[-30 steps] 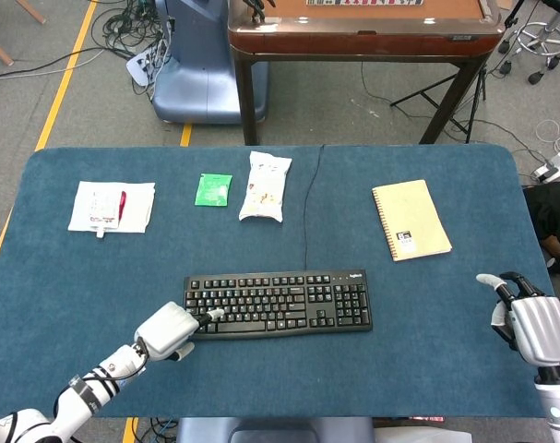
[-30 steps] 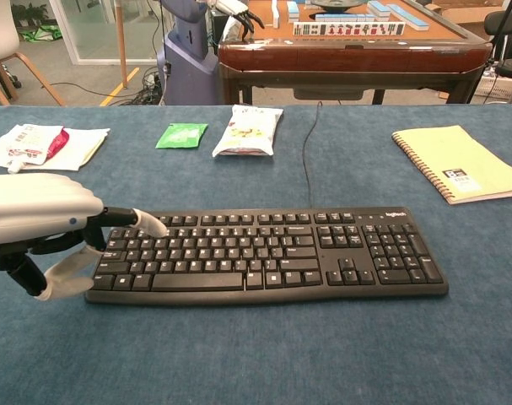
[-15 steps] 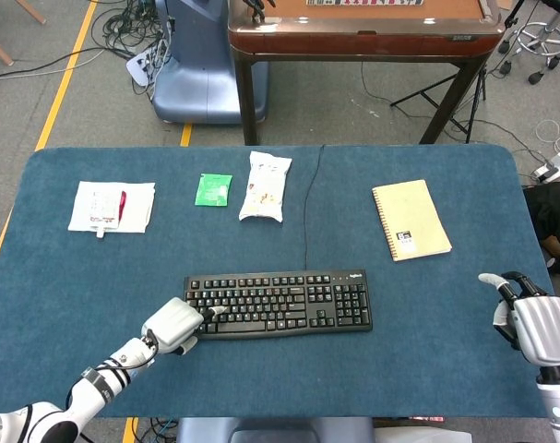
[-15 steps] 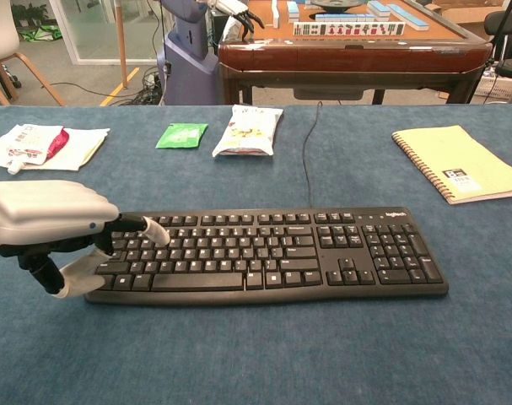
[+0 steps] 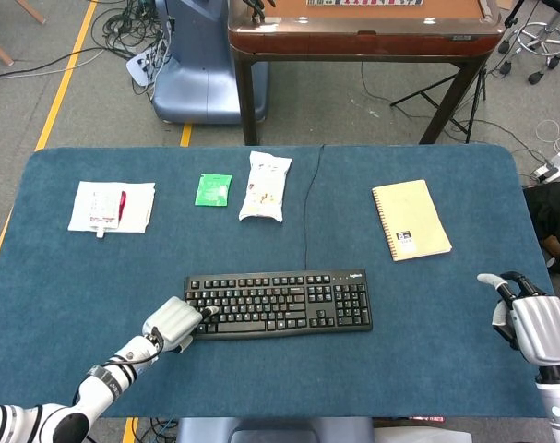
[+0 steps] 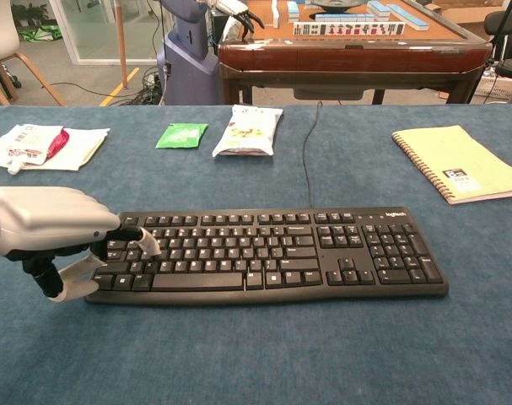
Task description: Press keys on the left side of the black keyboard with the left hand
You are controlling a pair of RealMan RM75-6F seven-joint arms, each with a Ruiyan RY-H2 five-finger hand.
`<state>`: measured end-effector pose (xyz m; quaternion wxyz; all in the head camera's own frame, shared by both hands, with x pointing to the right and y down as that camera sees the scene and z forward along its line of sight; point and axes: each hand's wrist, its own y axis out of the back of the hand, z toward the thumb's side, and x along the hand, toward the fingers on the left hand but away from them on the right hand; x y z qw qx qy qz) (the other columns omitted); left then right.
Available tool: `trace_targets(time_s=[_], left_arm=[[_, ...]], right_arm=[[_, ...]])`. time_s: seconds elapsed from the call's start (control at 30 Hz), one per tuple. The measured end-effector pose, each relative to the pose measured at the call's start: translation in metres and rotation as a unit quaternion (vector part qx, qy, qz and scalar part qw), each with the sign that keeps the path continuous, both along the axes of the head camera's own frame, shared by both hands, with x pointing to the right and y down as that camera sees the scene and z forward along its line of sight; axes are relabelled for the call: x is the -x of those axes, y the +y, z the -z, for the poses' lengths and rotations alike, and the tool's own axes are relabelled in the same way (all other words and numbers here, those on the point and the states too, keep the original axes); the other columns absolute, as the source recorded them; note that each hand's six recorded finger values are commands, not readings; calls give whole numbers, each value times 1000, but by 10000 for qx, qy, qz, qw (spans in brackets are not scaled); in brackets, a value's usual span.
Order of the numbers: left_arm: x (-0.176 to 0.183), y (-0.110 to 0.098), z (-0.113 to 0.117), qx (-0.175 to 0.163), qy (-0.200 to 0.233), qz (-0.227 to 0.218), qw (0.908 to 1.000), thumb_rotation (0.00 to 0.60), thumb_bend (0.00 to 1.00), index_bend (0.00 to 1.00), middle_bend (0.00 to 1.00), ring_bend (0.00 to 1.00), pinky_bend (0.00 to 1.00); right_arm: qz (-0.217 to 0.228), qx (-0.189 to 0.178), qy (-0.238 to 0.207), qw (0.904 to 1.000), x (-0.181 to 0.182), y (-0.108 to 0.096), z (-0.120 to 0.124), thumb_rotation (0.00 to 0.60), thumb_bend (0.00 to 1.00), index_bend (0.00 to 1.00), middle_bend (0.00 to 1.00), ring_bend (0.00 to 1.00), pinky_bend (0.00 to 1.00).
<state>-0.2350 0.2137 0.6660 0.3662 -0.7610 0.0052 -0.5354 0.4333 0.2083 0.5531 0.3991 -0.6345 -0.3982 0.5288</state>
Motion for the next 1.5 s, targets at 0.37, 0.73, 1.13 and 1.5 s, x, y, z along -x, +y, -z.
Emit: trace_targets(time_s=[0.37,0.73,1.13,1.5], left_arm=[[2,-1,-3,-63,-183,-24,9998,600,406,185,771,902,1000],[3,1,-6,-101,-295,-92,9995,600,406,189,771,903,1000],[8,-4,10,-245,-154,156,9995,600,406,178,771,901,1000],[43,-1,47,-767,413,868,9924,600,404,165,517,605,860]], right_arm=[[6,15,1,10000,0,0,-1,600,47,319,315,261,570],[19,27,9,10000,1,0,-2,600,48,319,316,261,571],[-6,-14,-12,10000,0,0,1,600,48,319,316,261,570],[14,1,47,10000,2,0,-1,600,47,319,325,261,570]])
